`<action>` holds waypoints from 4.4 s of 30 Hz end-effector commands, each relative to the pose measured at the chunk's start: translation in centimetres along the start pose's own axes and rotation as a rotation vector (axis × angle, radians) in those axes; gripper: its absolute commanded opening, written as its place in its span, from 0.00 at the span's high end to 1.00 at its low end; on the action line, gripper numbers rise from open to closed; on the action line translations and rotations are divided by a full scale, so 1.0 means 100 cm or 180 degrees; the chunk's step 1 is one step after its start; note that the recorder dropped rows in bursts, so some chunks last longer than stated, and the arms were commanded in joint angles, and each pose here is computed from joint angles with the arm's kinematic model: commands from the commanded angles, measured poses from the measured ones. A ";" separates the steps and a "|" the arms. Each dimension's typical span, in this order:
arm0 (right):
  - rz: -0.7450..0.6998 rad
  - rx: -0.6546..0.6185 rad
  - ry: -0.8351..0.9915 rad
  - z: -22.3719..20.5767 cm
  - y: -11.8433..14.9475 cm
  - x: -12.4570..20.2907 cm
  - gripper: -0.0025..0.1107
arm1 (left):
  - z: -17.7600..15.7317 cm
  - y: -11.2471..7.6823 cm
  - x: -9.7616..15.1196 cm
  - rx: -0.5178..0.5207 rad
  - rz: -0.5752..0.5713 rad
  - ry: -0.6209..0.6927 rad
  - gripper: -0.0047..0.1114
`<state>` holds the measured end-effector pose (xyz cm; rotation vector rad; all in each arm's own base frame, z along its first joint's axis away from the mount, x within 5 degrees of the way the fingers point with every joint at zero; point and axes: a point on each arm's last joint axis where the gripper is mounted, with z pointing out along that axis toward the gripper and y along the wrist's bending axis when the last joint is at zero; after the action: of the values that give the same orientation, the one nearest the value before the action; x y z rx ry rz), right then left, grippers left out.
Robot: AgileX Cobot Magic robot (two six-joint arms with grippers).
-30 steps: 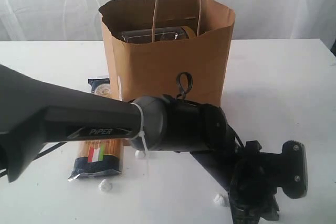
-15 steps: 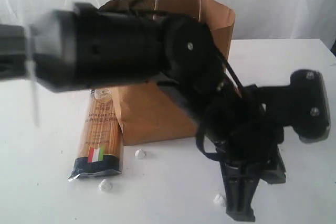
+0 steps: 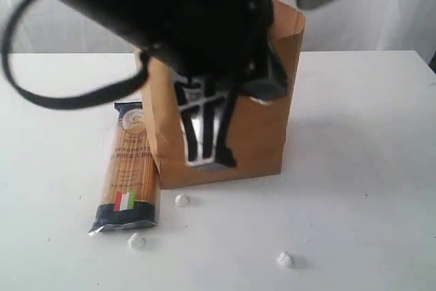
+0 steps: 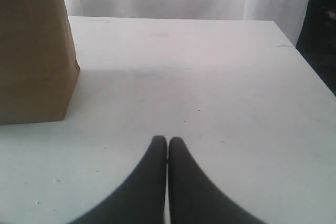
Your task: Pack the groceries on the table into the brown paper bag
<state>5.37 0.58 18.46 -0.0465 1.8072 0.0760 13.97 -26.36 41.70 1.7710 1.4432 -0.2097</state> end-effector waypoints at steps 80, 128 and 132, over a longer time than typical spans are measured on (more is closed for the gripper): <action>0.0059 -0.0009 -0.0029 0.000 0.000 0.000 0.98 | 0.032 -0.001 0.042 0.1819 -0.1407 -0.1414 0.96; 0.0059 -0.0009 -0.0029 0.000 0.000 0.000 0.98 | 0.219 -0.104 0.087 0.0449 -0.0873 -0.0012 0.96; 0.0059 -0.0009 -0.0029 0.000 0.000 0.000 0.98 | 0.191 -0.086 0.069 0.0198 -0.0868 -0.0280 0.96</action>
<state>5.37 0.58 18.46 -0.0299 1.8077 0.0899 15.70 -34.64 18.59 1.6499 1.6585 -0.4480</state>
